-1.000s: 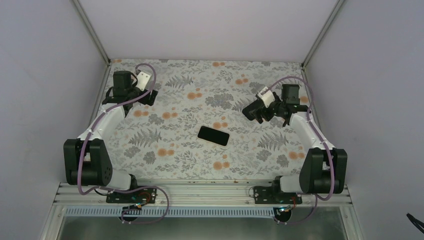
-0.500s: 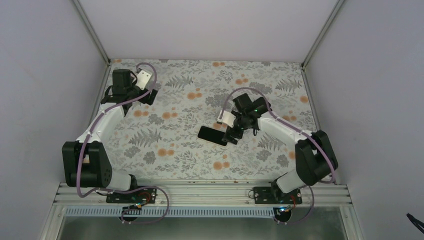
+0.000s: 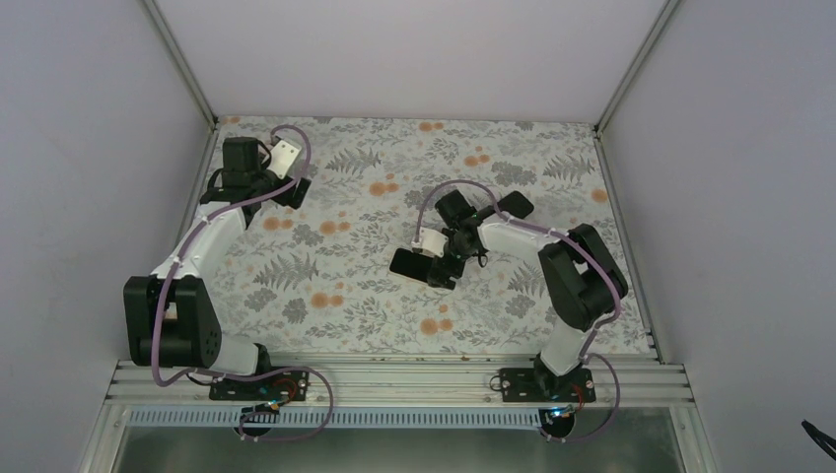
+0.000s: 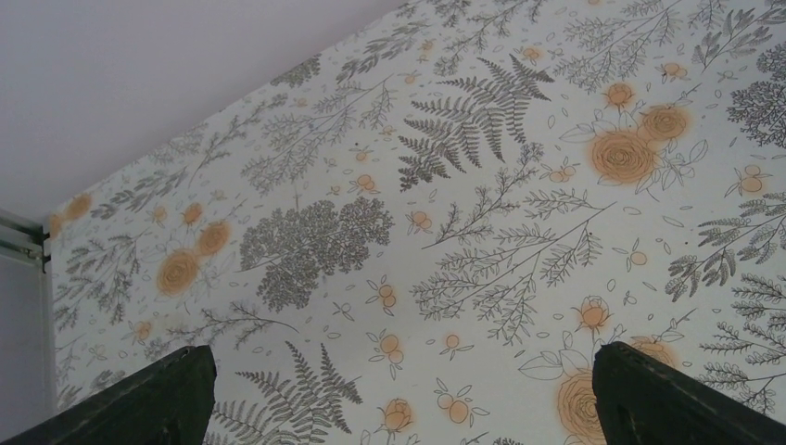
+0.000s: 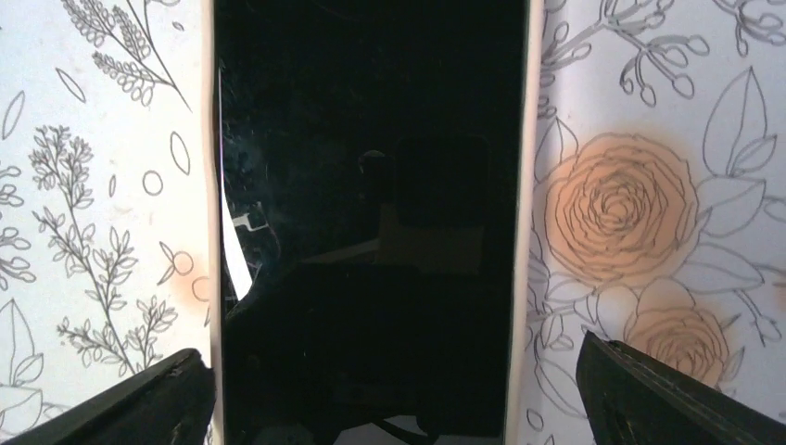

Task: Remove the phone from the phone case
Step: Pick up the phone at the center of the board.

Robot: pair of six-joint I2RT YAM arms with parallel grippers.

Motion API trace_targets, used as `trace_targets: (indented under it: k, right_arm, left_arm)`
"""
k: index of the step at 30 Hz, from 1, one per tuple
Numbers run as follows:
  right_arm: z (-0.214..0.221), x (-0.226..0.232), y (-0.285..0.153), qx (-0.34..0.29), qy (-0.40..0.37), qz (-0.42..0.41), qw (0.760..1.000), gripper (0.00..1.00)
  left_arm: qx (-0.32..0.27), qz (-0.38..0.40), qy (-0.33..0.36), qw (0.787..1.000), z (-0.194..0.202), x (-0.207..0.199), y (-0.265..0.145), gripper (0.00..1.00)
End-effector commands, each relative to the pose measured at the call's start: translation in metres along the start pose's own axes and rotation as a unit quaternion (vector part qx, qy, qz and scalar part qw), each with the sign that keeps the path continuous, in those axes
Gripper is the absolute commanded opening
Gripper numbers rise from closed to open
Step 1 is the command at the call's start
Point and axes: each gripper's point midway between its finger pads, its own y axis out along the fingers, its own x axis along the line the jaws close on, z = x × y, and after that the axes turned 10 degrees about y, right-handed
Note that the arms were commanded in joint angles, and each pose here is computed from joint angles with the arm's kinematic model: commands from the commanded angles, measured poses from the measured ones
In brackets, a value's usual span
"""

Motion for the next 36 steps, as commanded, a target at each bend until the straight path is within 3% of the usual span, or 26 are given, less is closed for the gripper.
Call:
trace_targets:
  k: [1, 15, 20, 24, 29, 36]
  right_arm:
    - [-0.012, -0.002, 0.006, -0.004, -0.009, 0.005, 1.000, 1.00]
    - [0.017, 0.022, 0.023, 0.053, -0.043, -0.016, 0.998, 1.00]
    - [0.025, 0.009, 0.033, 0.070, -0.041, 0.022, 0.996, 0.83]
    - [0.007, 0.005, 0.012, 0.022, -0.050, 0.051, 0.997, 0.76]
    - [-0.028, 0.001, -0.030, -0.058, -0.058, 0.100, 0.992, 0.62]
    - [-0.069, 0.014, -0.077, -0.133, -0.089, 0.158, 0.974, 0.63]
  left_arm:
    - [0.005, 0.007, 0.006, 1.000, 0.003, -0.003, 0.004, 1.00]
    - [0.004, 0.041, 0.030, 0.999, -0.001, -0.025, 0.009, 1.00]
    - [0.016, 0.047, 0.066, 0.997, -0.009, -0.047, 0.019, 1.00]
    - [0.021, 0.108, 0.101, 0.989, -0.025, -0.083, 0.020, 1.00]
    - [-0.005, 0.290, 0.094, 0.952, -0.049, -0.139, 0.013, 1.00]
    - [0.009, 0.451, 0.058, 0.890, -0.059, -0.189, 0.019, 1.00]
